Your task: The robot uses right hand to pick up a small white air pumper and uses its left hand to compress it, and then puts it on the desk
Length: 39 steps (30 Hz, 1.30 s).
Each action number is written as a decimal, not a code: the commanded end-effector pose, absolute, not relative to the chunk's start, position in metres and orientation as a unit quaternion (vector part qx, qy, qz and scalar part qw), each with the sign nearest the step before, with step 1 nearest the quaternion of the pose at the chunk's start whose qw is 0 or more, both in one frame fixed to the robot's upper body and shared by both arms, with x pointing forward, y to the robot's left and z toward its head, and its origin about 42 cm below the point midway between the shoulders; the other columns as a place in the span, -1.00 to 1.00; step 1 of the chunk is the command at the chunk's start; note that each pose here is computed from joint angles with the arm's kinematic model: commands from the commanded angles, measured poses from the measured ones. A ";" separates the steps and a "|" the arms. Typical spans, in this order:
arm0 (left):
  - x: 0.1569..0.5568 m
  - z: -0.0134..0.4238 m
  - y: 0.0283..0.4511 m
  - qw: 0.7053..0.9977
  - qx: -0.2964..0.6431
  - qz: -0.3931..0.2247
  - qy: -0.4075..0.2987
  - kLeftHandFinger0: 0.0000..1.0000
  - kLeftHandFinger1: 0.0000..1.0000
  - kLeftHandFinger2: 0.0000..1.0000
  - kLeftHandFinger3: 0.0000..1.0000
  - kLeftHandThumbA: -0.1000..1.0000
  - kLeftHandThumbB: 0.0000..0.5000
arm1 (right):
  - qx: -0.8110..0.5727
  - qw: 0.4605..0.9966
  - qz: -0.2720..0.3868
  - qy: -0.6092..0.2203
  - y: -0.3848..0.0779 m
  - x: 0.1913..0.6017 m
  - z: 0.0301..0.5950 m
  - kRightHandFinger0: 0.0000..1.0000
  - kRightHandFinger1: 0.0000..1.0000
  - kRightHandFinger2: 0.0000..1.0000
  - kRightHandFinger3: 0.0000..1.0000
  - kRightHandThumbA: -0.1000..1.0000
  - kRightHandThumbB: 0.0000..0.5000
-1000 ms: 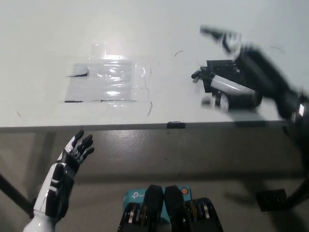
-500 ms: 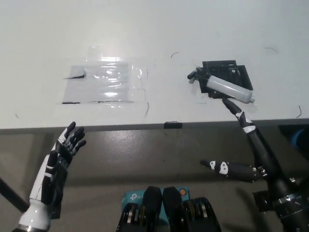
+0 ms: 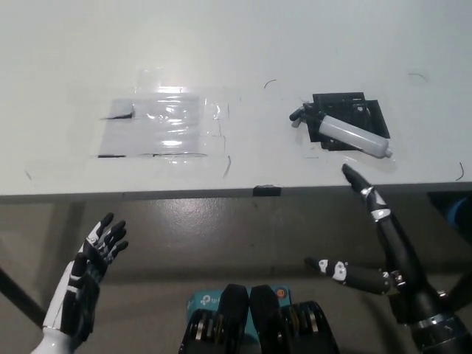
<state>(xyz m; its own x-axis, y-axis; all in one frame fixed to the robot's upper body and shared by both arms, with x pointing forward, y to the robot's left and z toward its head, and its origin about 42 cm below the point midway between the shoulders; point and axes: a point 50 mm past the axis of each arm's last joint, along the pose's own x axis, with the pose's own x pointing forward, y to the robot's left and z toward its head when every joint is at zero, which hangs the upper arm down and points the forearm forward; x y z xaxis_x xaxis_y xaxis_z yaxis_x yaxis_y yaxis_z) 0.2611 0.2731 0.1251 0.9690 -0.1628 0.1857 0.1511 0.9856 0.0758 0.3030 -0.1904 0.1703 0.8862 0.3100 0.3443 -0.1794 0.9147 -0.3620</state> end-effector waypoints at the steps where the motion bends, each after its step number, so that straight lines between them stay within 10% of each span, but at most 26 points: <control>1: 0.262 0.128 0.281 0.989 0.046 -0.076 -0.117 1.00 1.00 1.00 1.00 1.00 -0.61 | -0.147 0.955 0.141 -0.215 -0.177 0.300 0.165 1.00 1.00 1.00 1.00 1.00 0.32; 39: 0.282 0.120 0.287 0.991 0.061 -0.072 -0.099 1.00 1.00 1.00 1.00 1.00 -0.76 | -0.139 0.967 0.134 -0.164 -0.175 0.332 0.101 1.00 1.00 1.00 1.00 1.00 -0.25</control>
